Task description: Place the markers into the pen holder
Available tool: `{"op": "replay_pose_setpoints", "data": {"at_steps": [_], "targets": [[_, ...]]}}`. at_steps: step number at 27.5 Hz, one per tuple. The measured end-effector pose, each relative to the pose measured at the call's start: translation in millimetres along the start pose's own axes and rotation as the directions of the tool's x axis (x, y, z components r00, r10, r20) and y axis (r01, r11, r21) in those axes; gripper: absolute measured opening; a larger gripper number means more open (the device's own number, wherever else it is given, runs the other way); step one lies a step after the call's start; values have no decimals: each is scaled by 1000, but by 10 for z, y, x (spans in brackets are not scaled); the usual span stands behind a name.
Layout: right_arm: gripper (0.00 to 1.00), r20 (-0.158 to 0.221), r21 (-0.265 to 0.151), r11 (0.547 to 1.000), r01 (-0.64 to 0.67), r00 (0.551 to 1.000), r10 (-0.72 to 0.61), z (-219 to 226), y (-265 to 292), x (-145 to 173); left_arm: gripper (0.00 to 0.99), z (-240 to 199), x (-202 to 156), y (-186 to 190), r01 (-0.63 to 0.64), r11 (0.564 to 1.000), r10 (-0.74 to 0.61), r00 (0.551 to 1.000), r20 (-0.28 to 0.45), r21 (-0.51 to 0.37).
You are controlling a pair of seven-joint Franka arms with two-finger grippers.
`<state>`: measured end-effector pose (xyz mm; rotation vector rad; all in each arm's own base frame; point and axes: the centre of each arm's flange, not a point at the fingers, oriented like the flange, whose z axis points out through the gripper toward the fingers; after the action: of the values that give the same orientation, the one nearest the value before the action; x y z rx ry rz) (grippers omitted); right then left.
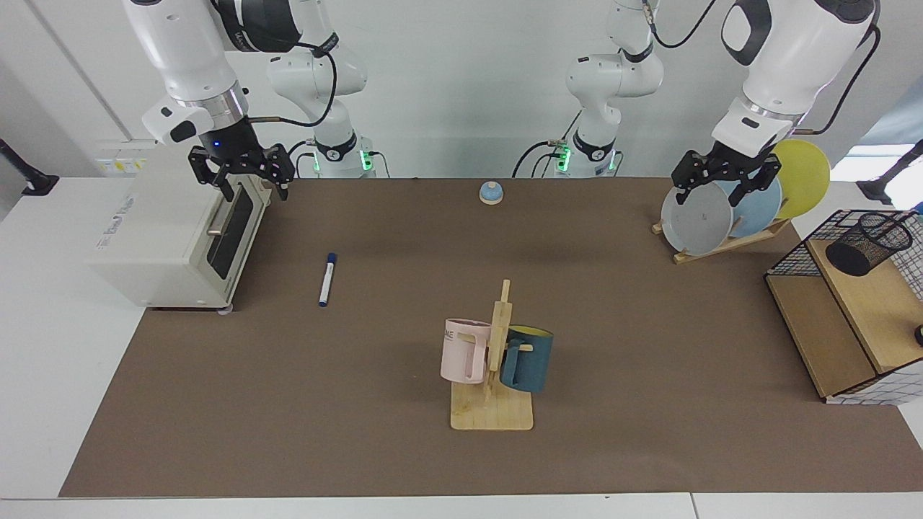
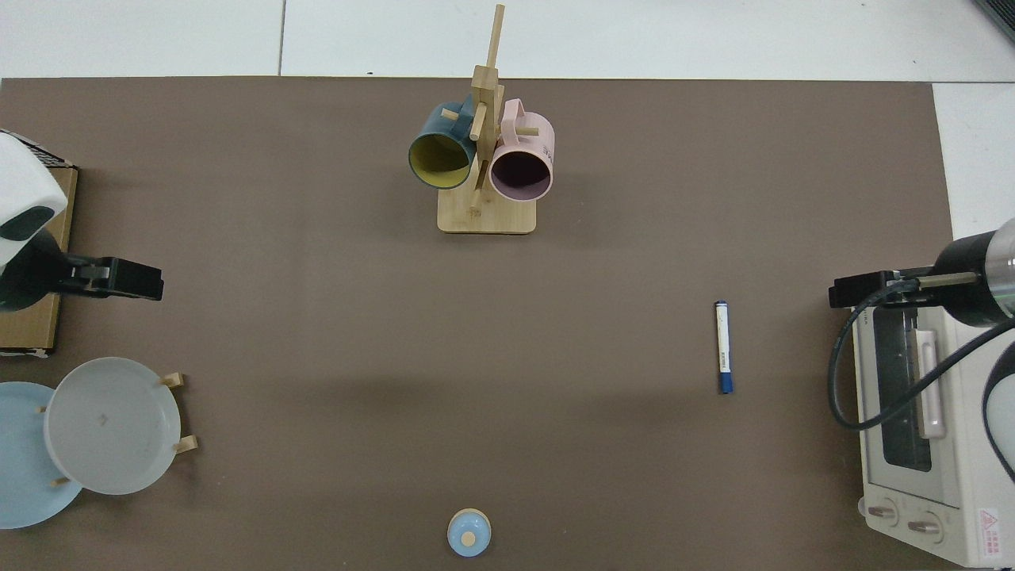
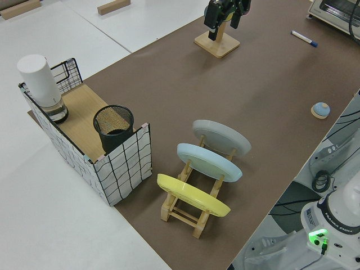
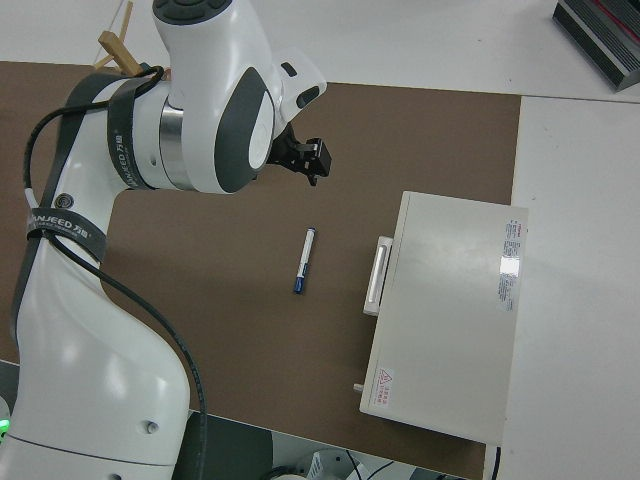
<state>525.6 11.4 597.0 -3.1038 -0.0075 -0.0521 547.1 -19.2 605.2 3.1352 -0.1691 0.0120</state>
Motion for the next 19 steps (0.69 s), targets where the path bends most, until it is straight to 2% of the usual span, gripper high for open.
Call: {"op": "replay_pose_setpoints", "data": {"at_steps": [13,19], "targets": [[1000,-1,-1,999,-35,999,35,-7,180,0,991,3,0,0,0,1000,0,1000,0,0],[1000,1,-2,1000,-21,1000,21,49,54,3,991,2,0,0,0,1000,0,1000,0,0]]}}
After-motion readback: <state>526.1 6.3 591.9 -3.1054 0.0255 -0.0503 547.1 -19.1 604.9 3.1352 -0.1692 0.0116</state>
